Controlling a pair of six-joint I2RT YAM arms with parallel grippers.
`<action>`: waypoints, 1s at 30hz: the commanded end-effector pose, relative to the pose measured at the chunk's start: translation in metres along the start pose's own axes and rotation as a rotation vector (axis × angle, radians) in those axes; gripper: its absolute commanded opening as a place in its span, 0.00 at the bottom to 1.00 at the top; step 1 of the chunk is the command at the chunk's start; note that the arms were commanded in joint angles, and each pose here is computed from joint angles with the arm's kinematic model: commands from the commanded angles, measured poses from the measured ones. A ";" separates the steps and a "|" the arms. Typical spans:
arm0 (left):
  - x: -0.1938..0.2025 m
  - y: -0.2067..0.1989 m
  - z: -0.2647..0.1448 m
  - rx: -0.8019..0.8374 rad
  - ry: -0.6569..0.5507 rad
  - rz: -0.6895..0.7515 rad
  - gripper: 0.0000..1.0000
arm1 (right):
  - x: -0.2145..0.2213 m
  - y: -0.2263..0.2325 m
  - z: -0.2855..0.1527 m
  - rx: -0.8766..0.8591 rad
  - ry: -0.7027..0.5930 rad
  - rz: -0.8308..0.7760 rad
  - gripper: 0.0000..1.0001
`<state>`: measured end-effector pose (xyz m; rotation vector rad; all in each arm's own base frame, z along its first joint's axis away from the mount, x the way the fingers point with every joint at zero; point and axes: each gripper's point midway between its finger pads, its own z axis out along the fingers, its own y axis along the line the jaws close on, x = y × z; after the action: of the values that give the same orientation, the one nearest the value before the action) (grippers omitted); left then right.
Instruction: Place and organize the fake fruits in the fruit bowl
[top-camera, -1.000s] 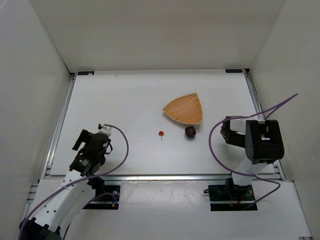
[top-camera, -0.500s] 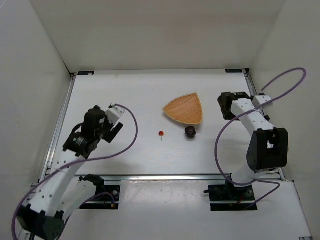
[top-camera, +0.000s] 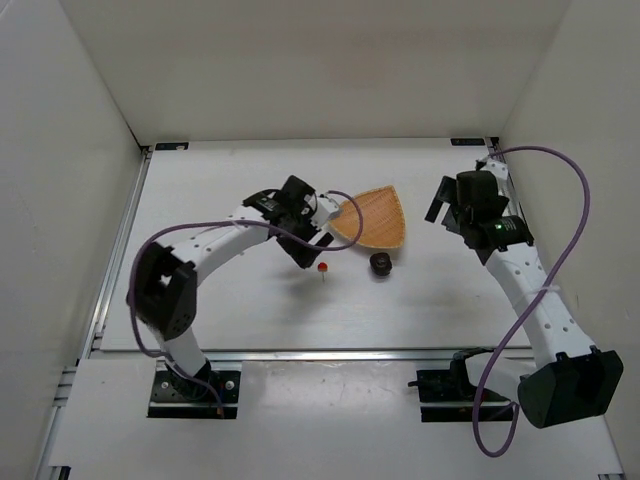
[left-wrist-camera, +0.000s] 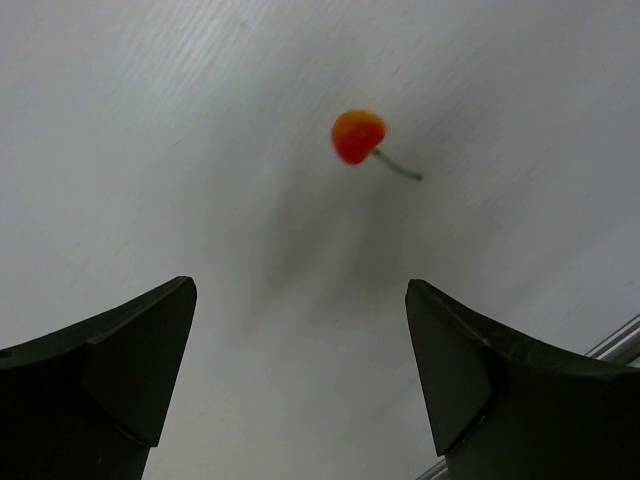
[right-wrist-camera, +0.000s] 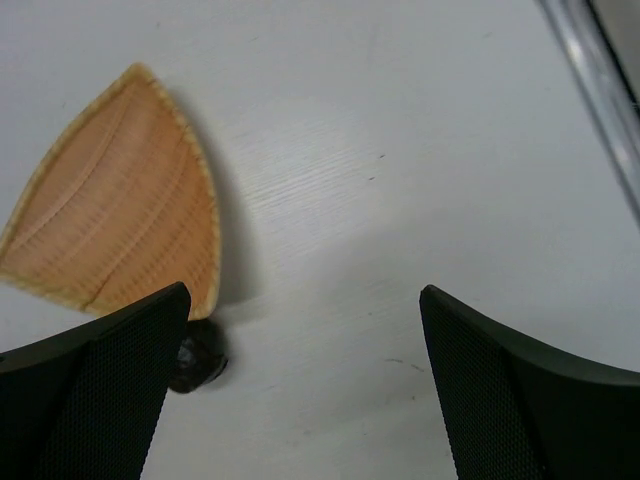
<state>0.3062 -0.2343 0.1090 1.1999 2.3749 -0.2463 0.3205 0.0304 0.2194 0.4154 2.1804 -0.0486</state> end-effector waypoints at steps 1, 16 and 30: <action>-0.029 -0.029 0.018 0.099 -0.036 -0.053 0.96 | 0.026 0.027 0.001 -0.173 0.074 -0.085 1.00; -0.029 -0.016 0.094 0.062 0.066 -0.115 0.69 | 0.064 0.023 0.003 -0.172 0.151 -0.056 0.97; -0.006 -0.025 0.097 0.093 0.121 -0.122 0.41 | 0.062 0.018 0.006 -0.143 0.144 -0.080 0.97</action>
<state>0.3283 -0.2891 0.0182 1.1413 2.5738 -0.2984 0.2927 0.0647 0.1596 0.2826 2.3610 0.1020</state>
